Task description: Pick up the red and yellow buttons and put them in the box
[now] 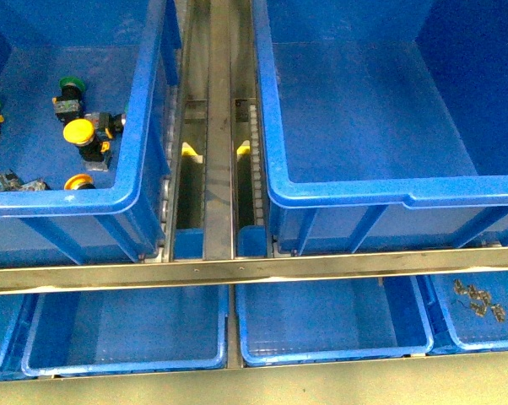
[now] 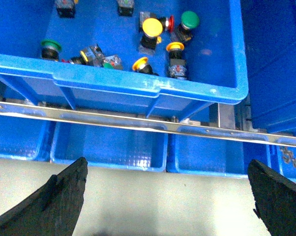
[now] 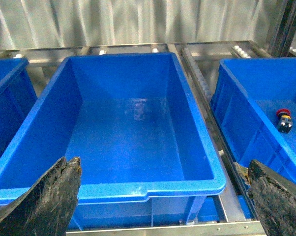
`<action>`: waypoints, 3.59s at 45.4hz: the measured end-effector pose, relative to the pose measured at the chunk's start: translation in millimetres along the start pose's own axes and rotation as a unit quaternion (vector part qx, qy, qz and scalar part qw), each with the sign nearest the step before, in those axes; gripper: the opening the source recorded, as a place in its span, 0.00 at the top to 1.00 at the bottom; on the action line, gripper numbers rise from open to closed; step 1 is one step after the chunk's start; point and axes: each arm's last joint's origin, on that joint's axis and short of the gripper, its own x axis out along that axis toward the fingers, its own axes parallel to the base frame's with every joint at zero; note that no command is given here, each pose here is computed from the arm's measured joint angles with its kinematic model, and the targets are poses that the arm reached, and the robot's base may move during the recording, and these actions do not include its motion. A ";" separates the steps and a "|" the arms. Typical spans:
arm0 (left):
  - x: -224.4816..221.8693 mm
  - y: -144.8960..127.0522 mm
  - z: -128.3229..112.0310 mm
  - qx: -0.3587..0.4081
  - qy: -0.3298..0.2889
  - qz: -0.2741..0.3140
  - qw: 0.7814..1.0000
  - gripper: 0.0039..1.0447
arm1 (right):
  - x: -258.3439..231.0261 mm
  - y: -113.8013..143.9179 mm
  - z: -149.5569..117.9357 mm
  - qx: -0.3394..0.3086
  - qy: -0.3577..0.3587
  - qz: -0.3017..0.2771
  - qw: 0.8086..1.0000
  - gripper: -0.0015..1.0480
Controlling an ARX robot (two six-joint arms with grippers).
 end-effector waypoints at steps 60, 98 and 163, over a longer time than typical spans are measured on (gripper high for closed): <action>255.4 21.5 103.5 0.037 0.140 0.053 0.988 0.07 | 0.0 0.0 0.0 0.000 0.000 0.000 1.000 0.06; 340.3 14.0 85.9 0.065 0.169 0.023 0.983 0.07 | 0.0 0.0 0.0 0.000 0.000 0.000 1.000 0.06; 254.5 43.6 134.1 -0.098 0.084 -0.043 0.991 0.66 | 0.0 0.0 0.0 0.000 0.000 0.000 1.000 0.06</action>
